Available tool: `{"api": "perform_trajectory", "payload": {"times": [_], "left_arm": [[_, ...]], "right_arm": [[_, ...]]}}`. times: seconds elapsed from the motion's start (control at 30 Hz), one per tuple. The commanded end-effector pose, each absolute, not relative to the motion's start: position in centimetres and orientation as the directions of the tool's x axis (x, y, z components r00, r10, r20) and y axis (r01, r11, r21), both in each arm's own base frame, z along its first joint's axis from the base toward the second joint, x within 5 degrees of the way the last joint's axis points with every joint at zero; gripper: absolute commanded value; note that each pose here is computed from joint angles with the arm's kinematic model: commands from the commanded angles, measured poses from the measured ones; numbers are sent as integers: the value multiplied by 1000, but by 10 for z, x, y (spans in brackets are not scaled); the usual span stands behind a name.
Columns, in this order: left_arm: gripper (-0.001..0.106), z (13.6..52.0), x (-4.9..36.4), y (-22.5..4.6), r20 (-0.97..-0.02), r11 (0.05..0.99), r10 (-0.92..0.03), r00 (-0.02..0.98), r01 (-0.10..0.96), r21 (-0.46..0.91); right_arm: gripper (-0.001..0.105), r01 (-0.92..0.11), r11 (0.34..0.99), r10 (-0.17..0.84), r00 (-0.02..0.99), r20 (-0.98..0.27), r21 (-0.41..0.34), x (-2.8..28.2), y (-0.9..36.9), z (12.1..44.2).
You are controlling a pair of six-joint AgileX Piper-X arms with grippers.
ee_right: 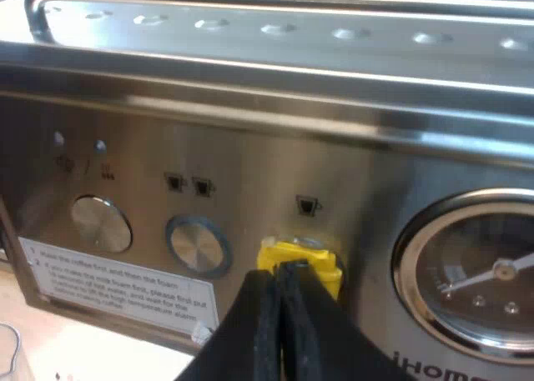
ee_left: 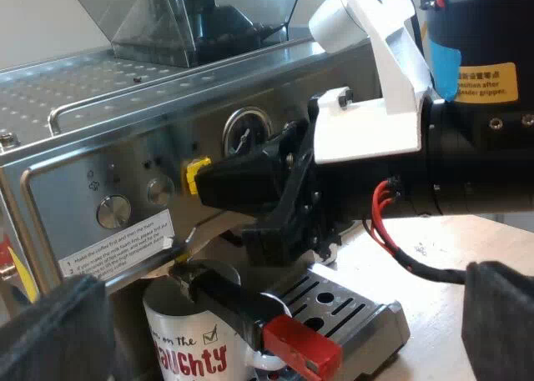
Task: Place mug into machine
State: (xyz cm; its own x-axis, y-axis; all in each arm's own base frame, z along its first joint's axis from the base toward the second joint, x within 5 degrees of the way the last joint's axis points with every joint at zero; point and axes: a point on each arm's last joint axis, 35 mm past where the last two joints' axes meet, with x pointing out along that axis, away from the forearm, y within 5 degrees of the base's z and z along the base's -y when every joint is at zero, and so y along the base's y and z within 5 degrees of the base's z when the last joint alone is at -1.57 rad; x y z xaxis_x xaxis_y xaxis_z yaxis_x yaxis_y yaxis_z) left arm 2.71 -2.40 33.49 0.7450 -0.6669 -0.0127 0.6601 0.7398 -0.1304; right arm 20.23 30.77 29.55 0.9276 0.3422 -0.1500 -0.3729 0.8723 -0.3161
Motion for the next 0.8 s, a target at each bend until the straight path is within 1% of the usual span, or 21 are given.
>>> {"api": "perform_trajectory", "payload": {"times": [0.03,0.1,0.13,0.17,0.2,0.23,0.27,0.3,0.33,0.37,0.43,0.53,0.57,0.73,0.77,0.8], "left_arm": [[85,337,27,-24,-8,735,-671,741,665,-132],[85,337,28,-24,-8,740,-666,746,660,-132],[85,337,28,-24,-8,740,-666,746,660,-132],[85,337,28,-24,-8,740,-666,746,660,-132],[85,337,28,-24,-8,740,-666,746,660,-132],[85,337,28,-24,-8,740,-666,746,660,-132],[85,337,28,-24,-8,740,-666,746,660,-132],[85,337,28,-24,-8,740,-666,746,660,-132],[85,337,28,-24,-8,740,-666,746,660,-132],[85,337,28,-24,-8,740,-666,746,660,-132],[85,337,28,-24,-8,740,-666,746,660,-132],[85,337,28,-24,-8,740,-666,746,660,-132],[85,337,28,-24,-8,740,-666,746,660,-132],[85,337,28,-24,-8,740,-666,746,660,-132],[85,337,28,-24,-8,740,-666,746,660,-132],[85,337,28,-24,-8,740,-666,746,660,-134]], "right_arm": [[1,-309,885,267,950,-164,-349,204,301,300],[10,-341,865,291,938,-187,-368,194,303,302],[17,-360,854,305,931,-200,-375,187,304,303],[28,-383,846,322,922,-216,-372,178,304,305],[35,-393,842,330,917,-225,-370,174,305,306],[48,-418,832,349,905,-244,-363,165,304,307],[58,-443,821,365,893,-264,-361,156,304,309],[64,-449,818,370,889,-269,-361,153,303,310],[72,-468,806,381,879,-287,-362,145,302,312],[77,-486,795,395,869,-300,-363,137,301,314],[79,-512,781,411,852,-323,-357,127,297,317],[79,-536,767,426,836,-346,-352,116,292,321],[79,-560,750,436,819,-373,-352,103,281,328],[79,-573,724,429,810,-400,-384,92,262,339],[79,-575,722,428,809,-404,-386,89,250,347],[79,-575,719,425,808,-408,-389,88,248,348]]}}
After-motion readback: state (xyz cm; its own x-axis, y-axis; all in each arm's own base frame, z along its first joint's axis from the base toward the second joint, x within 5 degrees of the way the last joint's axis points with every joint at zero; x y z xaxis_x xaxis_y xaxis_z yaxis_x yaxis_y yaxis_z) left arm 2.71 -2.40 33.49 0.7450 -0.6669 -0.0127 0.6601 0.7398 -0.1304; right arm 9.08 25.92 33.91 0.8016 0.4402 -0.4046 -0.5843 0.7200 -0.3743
